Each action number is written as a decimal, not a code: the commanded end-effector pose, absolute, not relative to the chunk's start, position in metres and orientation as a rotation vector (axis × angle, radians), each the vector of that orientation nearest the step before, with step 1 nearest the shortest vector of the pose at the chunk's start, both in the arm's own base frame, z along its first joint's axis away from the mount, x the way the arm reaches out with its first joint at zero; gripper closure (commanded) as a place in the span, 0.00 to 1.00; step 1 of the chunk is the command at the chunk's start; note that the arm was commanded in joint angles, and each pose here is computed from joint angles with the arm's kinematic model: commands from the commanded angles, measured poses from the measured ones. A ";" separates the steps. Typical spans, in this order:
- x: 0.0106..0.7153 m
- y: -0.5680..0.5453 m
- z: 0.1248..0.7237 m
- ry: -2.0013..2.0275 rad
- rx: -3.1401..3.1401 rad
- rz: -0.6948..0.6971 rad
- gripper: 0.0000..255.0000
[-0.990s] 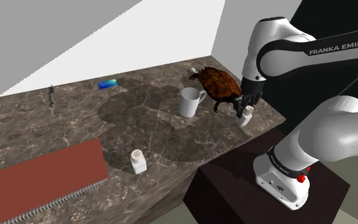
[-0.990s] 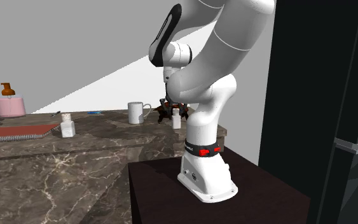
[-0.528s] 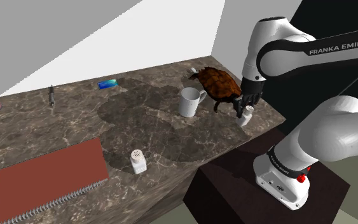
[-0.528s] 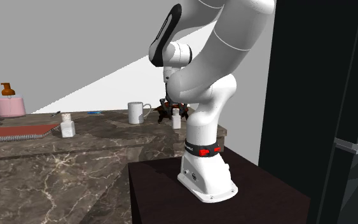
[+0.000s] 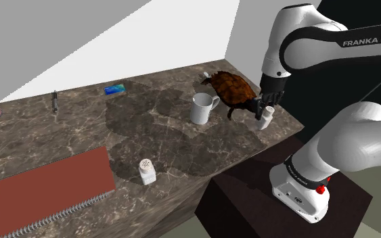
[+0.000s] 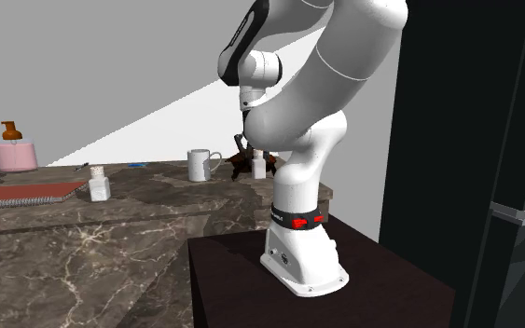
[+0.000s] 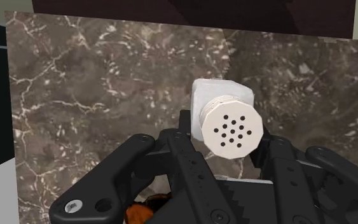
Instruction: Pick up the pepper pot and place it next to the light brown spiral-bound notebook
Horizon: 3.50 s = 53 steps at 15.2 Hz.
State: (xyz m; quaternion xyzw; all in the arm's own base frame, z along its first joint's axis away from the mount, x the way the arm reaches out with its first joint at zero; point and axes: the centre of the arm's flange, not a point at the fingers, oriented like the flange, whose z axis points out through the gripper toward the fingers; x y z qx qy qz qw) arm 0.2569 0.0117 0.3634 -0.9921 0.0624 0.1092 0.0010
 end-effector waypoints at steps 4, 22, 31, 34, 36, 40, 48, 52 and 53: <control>0.257 0.012 0.389 0.196 -3.115 0.344 1.00; 0.257 0.012 0.484 0.196 -3.115 0.344 1.00; 0.288 0.085 0.496 0.196 -3.115 0.344 1.00; 0.303 0.122 0.497 0.196 -3.115 0.344 1.00; 0.313 0.146 0.497 0.196 -3.115 0.344 1.00; 0.334 0.195 0.497 0.196 -3.115 0.344 1.00; 0.375 0.292 0.497 0.196 -3.115 0.344 1.00; 0.396 0.341 0.498 0.196 -3.115 0.344 1.00; 0.401 0.353 0.498 0.196 -3.115 0.344 1.00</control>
